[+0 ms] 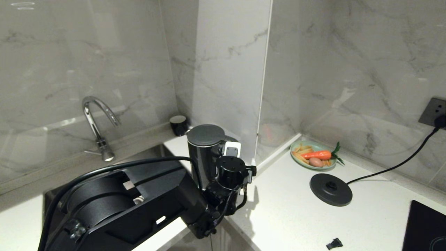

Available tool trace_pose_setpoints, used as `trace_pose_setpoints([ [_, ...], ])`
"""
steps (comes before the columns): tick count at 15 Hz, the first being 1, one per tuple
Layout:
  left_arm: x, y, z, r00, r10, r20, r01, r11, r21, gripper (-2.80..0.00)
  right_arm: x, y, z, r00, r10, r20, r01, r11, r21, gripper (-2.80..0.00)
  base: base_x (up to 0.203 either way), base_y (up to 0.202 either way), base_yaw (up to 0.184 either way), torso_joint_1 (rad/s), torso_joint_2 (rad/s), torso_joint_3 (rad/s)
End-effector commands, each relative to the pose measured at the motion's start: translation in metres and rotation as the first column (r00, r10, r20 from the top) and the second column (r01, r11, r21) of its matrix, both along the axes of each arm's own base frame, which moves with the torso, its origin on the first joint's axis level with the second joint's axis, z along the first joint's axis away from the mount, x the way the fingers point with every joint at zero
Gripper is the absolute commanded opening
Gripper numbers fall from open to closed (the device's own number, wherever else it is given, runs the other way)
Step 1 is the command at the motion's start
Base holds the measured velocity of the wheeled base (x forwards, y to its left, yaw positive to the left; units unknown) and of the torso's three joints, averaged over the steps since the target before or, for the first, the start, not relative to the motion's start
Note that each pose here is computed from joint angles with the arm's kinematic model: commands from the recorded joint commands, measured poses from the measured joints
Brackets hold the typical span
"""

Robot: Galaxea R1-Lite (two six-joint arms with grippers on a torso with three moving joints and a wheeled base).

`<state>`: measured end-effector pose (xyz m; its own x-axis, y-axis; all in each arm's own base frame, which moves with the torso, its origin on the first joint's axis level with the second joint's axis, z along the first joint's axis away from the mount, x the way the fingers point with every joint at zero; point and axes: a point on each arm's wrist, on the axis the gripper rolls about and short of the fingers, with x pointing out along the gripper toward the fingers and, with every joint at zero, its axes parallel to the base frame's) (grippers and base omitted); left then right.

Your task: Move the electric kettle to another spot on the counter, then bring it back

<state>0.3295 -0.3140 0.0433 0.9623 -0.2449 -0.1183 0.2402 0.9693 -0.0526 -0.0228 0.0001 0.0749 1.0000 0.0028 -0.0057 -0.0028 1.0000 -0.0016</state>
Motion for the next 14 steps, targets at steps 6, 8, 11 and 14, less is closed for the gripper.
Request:
trace_pose_setpoints([
  [6,-0.043,0.055,0.026,1.000,0.014,-0.018,-0.014,1.000,0.014,0.00,0.000,0.000,0.000,1.000,0.001,0.000,-0.001,1.000,0.000,-2.80,0.000,0.000,0.000,0.000,0.00,0.000],
  [8,-0.065,0.074,0.041,1.000,0.004,-0.022,-0.004,1.000,0.017,0.00,0.000,0.000,0.000,1.000,0.001,0.000,-0.001,1.000,0.000,-2.80,0.000,0.000,0.000,0.000,0.00,0.000],
  [11,-0.103,0.097,0.068,0.999,-0.038,-0.009,0.038,0.999,0.002,0.00,0.000,0.000,0.000,1.000,0.001,0.000,-0.001,1.000,0.000,-2.80,0.000,0.000,0.000,0.000,0.00,0.000],
  [14,-0.137,0.119,0.095,0.998,-0.053,0.030,0.054,0.998,-0.028,0.00,0.000,0.000,0.000,1.000,0.002,0.000,-0.002,1.000,0.000,-2.80,0.000,0.000,0.000,0.000,0.00,0.000],
])
